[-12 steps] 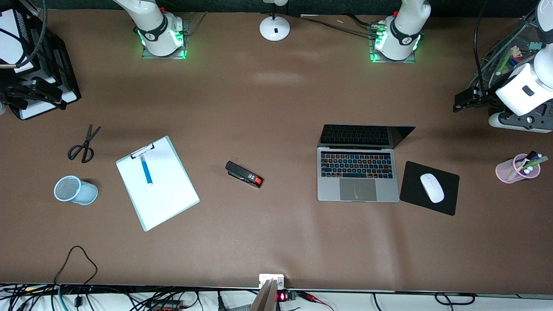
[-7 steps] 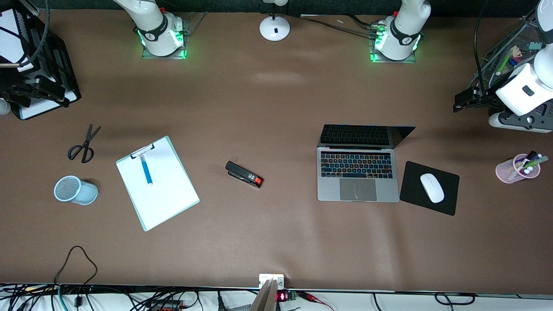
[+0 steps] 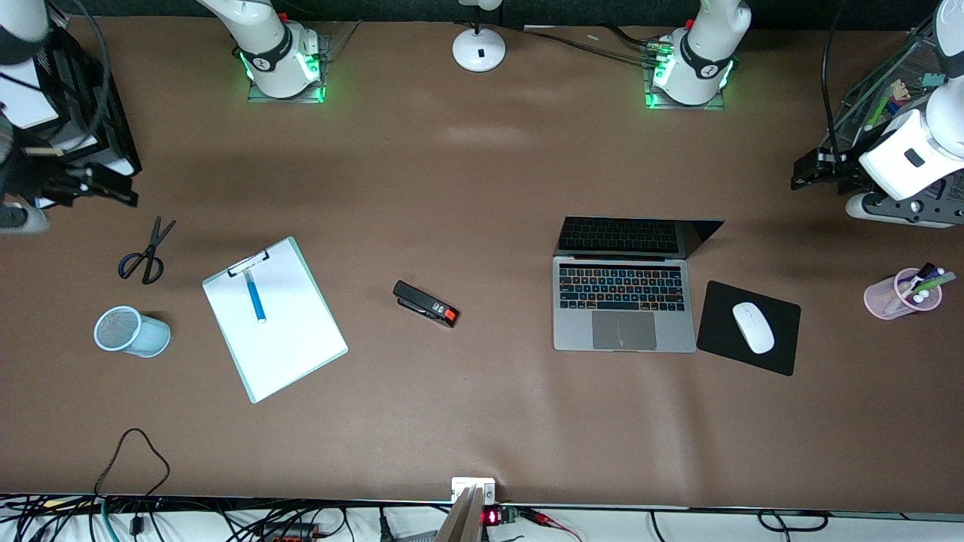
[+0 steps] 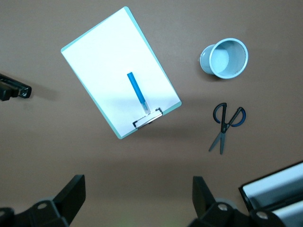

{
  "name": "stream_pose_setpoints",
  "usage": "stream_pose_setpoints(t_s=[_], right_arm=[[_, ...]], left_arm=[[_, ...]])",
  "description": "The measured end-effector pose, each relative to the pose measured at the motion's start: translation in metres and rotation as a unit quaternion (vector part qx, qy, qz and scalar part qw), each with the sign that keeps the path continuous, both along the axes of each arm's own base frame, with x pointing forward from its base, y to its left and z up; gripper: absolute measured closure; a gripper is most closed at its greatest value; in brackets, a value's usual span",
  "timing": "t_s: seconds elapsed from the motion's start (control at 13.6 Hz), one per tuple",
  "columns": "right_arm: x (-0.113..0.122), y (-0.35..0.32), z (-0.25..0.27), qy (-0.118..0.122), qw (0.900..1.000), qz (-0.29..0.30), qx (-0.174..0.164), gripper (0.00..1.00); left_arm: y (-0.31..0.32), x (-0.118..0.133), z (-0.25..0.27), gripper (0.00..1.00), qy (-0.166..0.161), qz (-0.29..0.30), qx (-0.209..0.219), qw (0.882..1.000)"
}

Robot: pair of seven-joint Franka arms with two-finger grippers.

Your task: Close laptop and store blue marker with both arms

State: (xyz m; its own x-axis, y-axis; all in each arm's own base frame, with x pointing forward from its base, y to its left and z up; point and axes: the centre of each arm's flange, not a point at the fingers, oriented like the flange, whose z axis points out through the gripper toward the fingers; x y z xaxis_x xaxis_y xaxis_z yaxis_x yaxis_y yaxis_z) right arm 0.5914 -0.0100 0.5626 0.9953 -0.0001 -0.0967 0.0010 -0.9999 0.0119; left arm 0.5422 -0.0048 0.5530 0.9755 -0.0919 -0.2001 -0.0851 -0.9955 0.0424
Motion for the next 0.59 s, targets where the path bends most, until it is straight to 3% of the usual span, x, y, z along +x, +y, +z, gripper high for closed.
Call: stream_pose_setpoints(t_s=[0.37,0.44,0.59], right_arm=[[0.046,0.005,-0.077,-0.006,1.000,0.003,-0.006,0.00],[0.054,0.009,-0.094,-0.008,1.000,0.006,-0.008,0.00],[0.068,0.024,-0.130,-0.005,1.000,0.020,-0.010,0.00]], left_arm=[[-0.001,0.000,-0.002,0.91,0.004,-0.001,0.000,1.000],[-0.002,-0.001,-0.002,0.99,0.006,-0.002,0.000,1.000],[-0.012,-0.006,-0.005,0.99,0.027,-0.012,0.000,1.000]])
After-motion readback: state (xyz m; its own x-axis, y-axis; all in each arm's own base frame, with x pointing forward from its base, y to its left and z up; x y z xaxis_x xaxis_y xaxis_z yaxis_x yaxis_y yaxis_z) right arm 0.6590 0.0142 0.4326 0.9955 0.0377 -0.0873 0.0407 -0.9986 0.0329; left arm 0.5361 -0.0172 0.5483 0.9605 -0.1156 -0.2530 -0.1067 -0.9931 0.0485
